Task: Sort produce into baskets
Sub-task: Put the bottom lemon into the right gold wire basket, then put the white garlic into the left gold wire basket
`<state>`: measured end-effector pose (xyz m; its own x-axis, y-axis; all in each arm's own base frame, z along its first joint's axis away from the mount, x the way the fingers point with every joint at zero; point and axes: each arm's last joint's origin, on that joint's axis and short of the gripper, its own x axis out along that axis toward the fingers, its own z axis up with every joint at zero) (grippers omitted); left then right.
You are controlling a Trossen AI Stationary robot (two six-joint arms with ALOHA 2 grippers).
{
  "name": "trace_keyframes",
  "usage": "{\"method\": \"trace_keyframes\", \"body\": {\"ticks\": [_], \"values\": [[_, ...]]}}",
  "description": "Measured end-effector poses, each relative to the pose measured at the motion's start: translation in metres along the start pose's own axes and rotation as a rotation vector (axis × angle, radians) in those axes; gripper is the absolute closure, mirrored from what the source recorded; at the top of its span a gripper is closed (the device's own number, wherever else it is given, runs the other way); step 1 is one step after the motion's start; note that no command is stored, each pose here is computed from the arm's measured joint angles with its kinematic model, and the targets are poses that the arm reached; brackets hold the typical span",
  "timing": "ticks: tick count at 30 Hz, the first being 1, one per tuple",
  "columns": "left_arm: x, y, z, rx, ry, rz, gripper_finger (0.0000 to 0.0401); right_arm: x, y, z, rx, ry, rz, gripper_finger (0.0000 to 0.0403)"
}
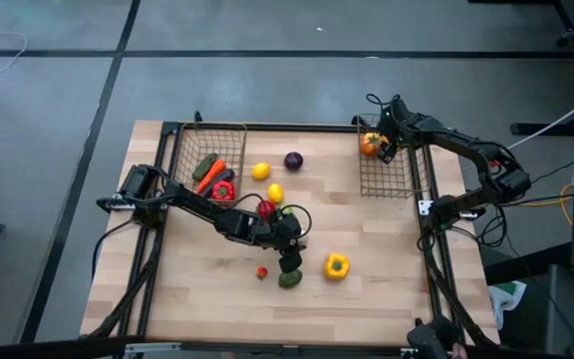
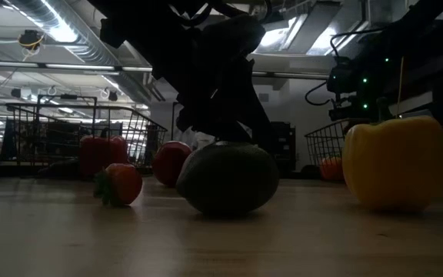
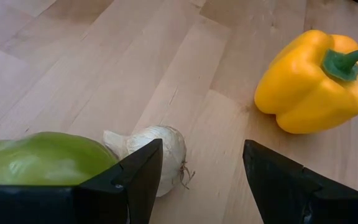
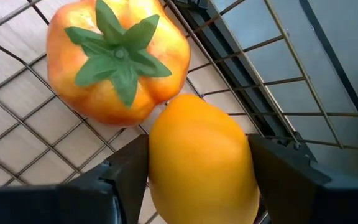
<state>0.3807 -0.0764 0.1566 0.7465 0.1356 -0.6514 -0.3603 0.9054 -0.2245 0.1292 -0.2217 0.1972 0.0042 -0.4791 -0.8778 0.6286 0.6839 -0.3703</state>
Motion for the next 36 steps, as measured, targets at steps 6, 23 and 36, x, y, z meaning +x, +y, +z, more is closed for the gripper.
{"method": "trace_keyframes", "body": {"ticks": [6,23,36], "values": [[0.0,0.0,0.0,0.0,0.0,0.0,0.0182,0.0,-0.0002,0.0004,0.002,-0.005,-0.001,0.0152],[0.0,0.0,0.0,0.0,0.0,0.0,0.0182,0.0021,-0.0028,0.0071,0.101,-0.057,-0.047,0.0091],[0.0,0.0,0.0,0.0,0.0,0.0,0.0182,0.0025,-0.002,0.0066,0.09,-0.057,-0.022,0.0073]]}}
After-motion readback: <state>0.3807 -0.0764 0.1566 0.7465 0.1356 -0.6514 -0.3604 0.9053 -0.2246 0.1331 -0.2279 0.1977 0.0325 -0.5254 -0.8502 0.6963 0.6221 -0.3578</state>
